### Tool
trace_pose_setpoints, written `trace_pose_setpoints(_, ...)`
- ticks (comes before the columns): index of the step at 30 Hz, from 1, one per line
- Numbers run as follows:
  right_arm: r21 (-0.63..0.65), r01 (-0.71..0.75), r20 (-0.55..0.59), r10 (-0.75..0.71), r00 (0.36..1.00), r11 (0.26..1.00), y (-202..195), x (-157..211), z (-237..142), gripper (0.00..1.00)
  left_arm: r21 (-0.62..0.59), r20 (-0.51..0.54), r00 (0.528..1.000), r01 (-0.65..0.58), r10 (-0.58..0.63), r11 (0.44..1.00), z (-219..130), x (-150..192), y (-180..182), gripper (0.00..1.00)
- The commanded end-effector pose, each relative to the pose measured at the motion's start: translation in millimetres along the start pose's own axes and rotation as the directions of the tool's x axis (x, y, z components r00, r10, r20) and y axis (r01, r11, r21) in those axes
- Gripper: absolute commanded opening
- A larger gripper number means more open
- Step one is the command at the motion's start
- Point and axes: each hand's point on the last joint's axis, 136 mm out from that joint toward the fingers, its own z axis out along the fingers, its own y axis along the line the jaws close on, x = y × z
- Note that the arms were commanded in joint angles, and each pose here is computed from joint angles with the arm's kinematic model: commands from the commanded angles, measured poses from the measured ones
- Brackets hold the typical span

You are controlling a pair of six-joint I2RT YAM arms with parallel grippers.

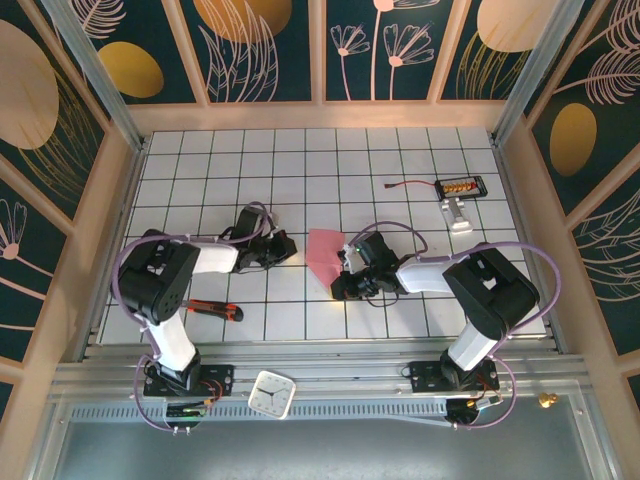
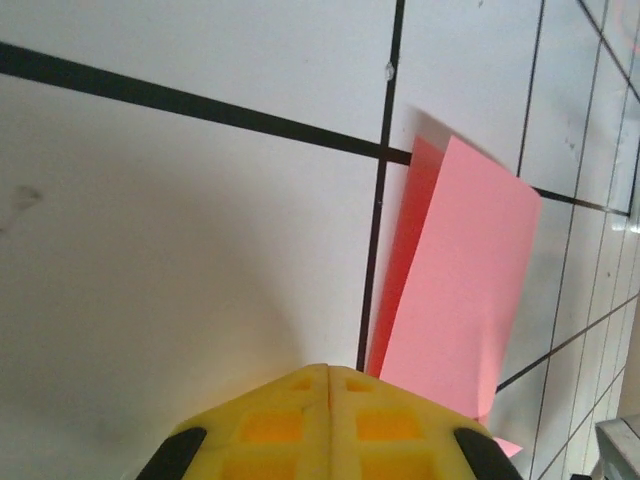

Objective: Fold a paper plane with a square sheet of paper (pick it up from the middle)
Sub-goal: Third fold the triangle at the center of the table.

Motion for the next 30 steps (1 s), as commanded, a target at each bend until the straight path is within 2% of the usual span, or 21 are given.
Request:
trace_pose_setpoints(1,0.191,-0.099,-0.154,0.129,0.980,0.977,-50.1,54.1,2.9,0.00,0.052,0.007,0.999,-0.048,0.048,0.997,-13.1,13.2,-30.0,0.00)
trace_pose_setpoints(6,0.195,-0.095,-0.155,0.126,0.980,0.976,-50.5,53.9,3.0,0.00,0.123,-0.080,0.995,-0.052,0.062,0.991,-7.1,51.9,-57.1,0.00)
trace_pose_setpoints(12,0.196,-0.097,-0.153,0.128,0.980,0.976,-51.3,53.5,3.1,0.00,0.162,-0.166,0.985,-0.028,0.056,0.986,7.4,83.8,-66.3,0.00)
trace_pose_setpoints(19,0.195,-0.096,-0.155,0.127,0.980,0.976,-51.0,53.5,3.4,0.00,0.101,-0.232,0.973,0.020,0.004,0.995,24.1,109.4,-44.4,0.00)
trace_pose_setpoints(30,0.198,-0.096,-0.161,0.128,0.979,0.976,-52.2,56.2,2.6,0.00,-0.068,-0.199,0.980,-0.007,-0.007,0.998,36.8,102.8,-7.0,0.00)
